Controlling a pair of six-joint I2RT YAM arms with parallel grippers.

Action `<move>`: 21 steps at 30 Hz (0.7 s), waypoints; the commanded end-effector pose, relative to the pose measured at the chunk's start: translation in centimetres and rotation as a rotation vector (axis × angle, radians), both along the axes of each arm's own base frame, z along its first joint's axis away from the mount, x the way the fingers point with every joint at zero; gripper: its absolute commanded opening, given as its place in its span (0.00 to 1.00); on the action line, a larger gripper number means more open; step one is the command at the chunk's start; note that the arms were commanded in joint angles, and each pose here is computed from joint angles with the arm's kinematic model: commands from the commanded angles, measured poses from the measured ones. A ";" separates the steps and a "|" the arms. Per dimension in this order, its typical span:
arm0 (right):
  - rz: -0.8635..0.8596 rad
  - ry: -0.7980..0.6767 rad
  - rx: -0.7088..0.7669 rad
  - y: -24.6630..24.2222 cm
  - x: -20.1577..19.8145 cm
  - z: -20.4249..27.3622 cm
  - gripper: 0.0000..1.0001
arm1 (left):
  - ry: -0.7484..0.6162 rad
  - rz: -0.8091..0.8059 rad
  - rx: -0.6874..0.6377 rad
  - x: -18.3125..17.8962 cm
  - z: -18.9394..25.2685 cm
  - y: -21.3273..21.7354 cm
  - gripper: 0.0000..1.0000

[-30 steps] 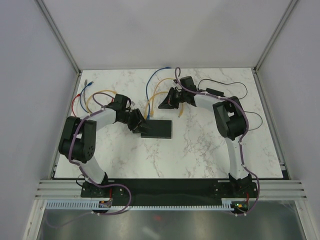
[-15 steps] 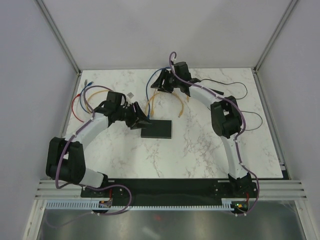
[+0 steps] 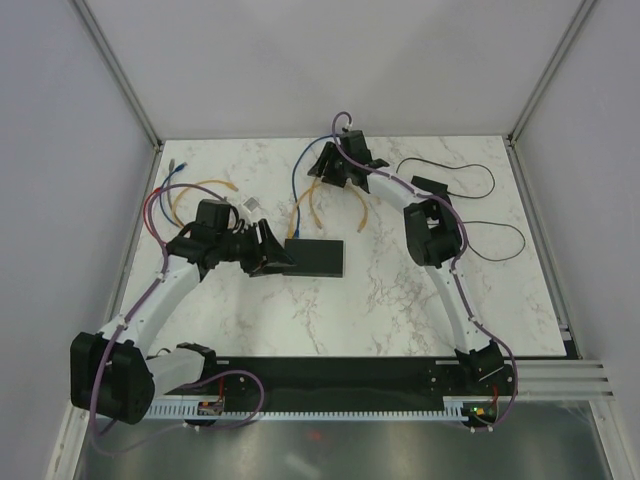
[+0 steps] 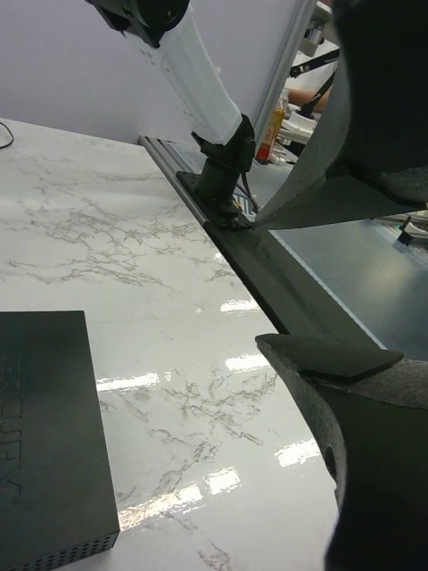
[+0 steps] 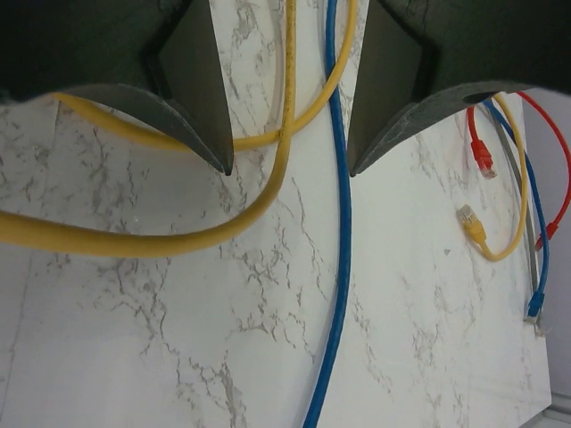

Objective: Pull the plug from the switch port

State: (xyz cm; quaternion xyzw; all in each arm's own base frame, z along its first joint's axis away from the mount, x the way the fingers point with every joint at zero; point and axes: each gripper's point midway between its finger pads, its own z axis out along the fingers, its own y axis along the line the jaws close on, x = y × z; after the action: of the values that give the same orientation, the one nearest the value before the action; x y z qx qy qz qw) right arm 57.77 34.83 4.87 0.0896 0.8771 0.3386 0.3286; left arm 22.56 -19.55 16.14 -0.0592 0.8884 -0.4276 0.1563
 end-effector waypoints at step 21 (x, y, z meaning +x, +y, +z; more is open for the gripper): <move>-0.051 -0.010 0.086 1.8 2.1 2.2 0.07 | -0.037 -0.048 0.034 -2.3 1.3 0.8 0.59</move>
State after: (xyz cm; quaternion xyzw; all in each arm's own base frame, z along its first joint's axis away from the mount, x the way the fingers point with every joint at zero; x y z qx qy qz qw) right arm 59.63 35.43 3.58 0.1332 0.8721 0.3366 0.3292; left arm 20.22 -18.74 16.38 -0.0470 0.8971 -0.4145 0.1452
